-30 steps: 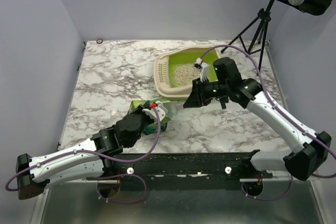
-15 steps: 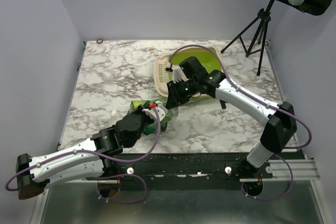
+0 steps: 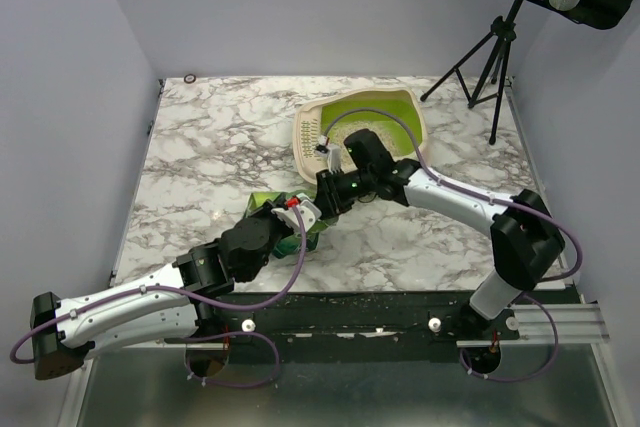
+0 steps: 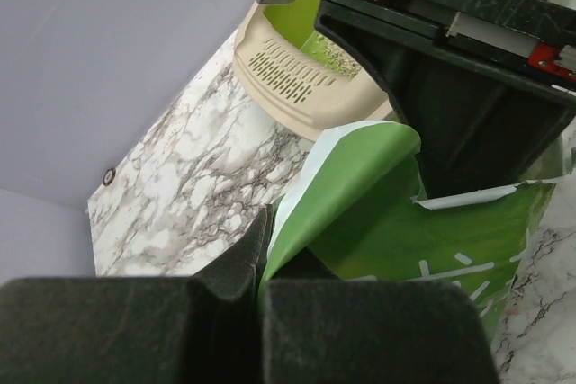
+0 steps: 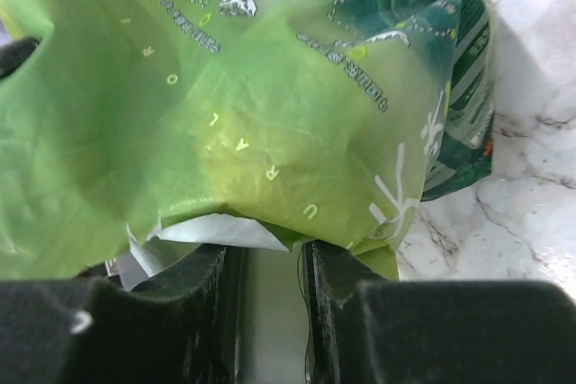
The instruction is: Fill the litter box with clean litter
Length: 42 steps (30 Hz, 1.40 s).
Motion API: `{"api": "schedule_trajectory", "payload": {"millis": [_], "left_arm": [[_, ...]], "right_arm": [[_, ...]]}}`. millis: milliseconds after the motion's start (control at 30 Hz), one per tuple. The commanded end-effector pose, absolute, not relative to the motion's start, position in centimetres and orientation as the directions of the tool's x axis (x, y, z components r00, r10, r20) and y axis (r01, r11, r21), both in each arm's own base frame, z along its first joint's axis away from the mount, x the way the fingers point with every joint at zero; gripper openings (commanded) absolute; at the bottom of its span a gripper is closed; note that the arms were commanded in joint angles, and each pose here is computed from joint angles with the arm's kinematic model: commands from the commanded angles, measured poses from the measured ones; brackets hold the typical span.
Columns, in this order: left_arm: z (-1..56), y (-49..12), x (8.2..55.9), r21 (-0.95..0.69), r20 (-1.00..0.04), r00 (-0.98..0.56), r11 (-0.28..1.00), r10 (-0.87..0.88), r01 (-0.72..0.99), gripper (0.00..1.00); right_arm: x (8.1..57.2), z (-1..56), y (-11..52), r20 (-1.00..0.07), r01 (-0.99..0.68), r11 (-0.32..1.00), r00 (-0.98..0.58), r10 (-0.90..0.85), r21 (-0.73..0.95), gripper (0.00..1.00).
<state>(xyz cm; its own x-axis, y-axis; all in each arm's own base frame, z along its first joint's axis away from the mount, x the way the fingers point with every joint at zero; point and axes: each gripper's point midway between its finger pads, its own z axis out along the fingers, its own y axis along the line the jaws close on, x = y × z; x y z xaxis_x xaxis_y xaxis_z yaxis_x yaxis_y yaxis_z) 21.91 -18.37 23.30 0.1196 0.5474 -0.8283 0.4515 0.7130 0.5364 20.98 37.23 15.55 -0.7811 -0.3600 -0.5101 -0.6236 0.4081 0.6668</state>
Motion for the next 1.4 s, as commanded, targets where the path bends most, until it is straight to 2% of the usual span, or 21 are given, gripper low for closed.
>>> {"api": "schedule_trajectory", "payload": {"millis": [0, 133, 267, 533, 667, 1067, 1367], "left_arm": [[25.4, -18.8, 21.8, 0.488, -0.867, 0.150, 0.752, 0.475, 0.443, 0.00], [25.3, -18.9, 21.7, 0.488, -0.867, 0.150, 0.750, 0.475, 0.446, 0.00], [25.3, -18.9, 21.8, 0.488, -0.867, 0.150, 0.751, 0.474, 0.445, 0.00], [25.1, -18.8, 21.9, 0.495, -0.863, 0.146, 0.750, 0.484, 0.440, 0.00], [24.8, -18.8, 21.9, 0.502, -0.858, 0.144, 0.745, 0.493, 0.439, 0.00], [24.3, -19.1, 22.0, 0.516, -0.848, 0.139, 0.734, 0.512, 0.443, 0.00], [23.9, -19.1, 22.1, 0.527, -0.840, 0.135, 0.728, 0.526, 0.438, 0.00]], "right_arm": [[18.7, 16.2, 37.8, -0.476, -0.556, 0.293, -0.826, -0.302, 0.778, 0.00], [18.3, 16.9, 37.6, -0.494, -0.541, 0.235, -0.838, -0.231, 0.808, 0.00], [17.5, 18.8, 37.7, -0.515, -0.533, 0.114, -0.843, -0.158, 0.838, 0.00], [16.7, 21.1, 36.8, -0.480, -0.476, -0.085, -0.876, -0.043, 0.875, 0.00], [16.6, 21.8, 36.1, -0.464, -0.458, -0.143, -0.886, -0.009, 0.877, 0.00], [18.6, 22.3, 31.6, -0.397, -0.423, -0.184, -0.904, 0.161, 0.887, 0.00], [18.2, 22.0, 29.1, -0.389, -0.424, -0.168, -0.898, 0.207, 0.890, 0.00]]}}
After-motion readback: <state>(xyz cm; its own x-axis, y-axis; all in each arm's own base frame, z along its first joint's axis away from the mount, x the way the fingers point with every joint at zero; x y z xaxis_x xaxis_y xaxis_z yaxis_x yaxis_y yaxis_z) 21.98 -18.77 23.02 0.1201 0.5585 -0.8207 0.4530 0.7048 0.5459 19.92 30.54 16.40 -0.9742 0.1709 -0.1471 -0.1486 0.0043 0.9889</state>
